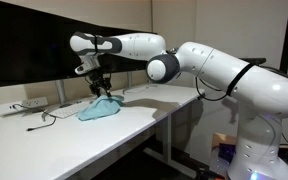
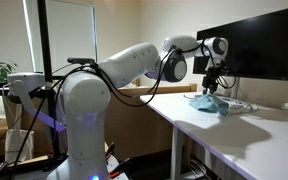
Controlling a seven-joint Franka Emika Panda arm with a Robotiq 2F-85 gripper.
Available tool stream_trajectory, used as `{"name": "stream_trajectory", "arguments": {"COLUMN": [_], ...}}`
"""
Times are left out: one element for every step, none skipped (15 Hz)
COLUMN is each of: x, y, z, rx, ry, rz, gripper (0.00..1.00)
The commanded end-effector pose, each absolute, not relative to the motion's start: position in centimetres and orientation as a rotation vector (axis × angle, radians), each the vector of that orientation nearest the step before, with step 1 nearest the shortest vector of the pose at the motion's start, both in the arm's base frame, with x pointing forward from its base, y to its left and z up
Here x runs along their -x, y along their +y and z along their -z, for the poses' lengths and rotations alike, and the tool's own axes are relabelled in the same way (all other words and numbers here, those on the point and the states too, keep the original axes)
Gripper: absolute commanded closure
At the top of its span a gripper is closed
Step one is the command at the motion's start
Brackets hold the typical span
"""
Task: Slide the towel across the table.
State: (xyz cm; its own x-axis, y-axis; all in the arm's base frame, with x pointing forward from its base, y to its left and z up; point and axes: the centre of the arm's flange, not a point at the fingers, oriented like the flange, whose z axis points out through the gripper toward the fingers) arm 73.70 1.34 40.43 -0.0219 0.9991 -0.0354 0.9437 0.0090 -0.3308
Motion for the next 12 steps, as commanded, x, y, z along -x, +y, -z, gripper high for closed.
{"name": "stream_trajectory", "arguments": {"x": [-73.78, -73.80, -73.87, -73.93, -74.01, -74.07, -74.10, -74.10, -74.11, -74.12, -74.12, -74.12], "y": [1.37, 1.37, 1.35, 1.36, 1.36, 1.40, 1.41, 1.42, 1.43, 1.44, 1.44, 1.44], "z": [-40.54, -40.56, -40.57, -40.59, -40.60, -40.52, -40.51, -40.43, -40.34, -40.25, -40.21, -40.20], "rx": [2.042, 2.046, 2.047, 2.061, 2.065, 2.053, 2.053, 2.052, 2.051, 2.051, 2.050, 2.050], "ry": [-2.080, -2.082, -2.094, -2.090, -2.097, -2.088, -2.089, -2.089, -2.088, -2.087, -2.087, -2.087], "rz": [-0.350, -0.349, -0.345, -0.338, -0.331, -0.362, -0.361, -0.362, -0.364, -0.365, -0.365, -0.366], "gripper": [0.00, 0.00, 0.00, 0.00, 0.00, 0.00, 0.00, 0.00, 0.00, 0.00, 0.00, 0.00]}}
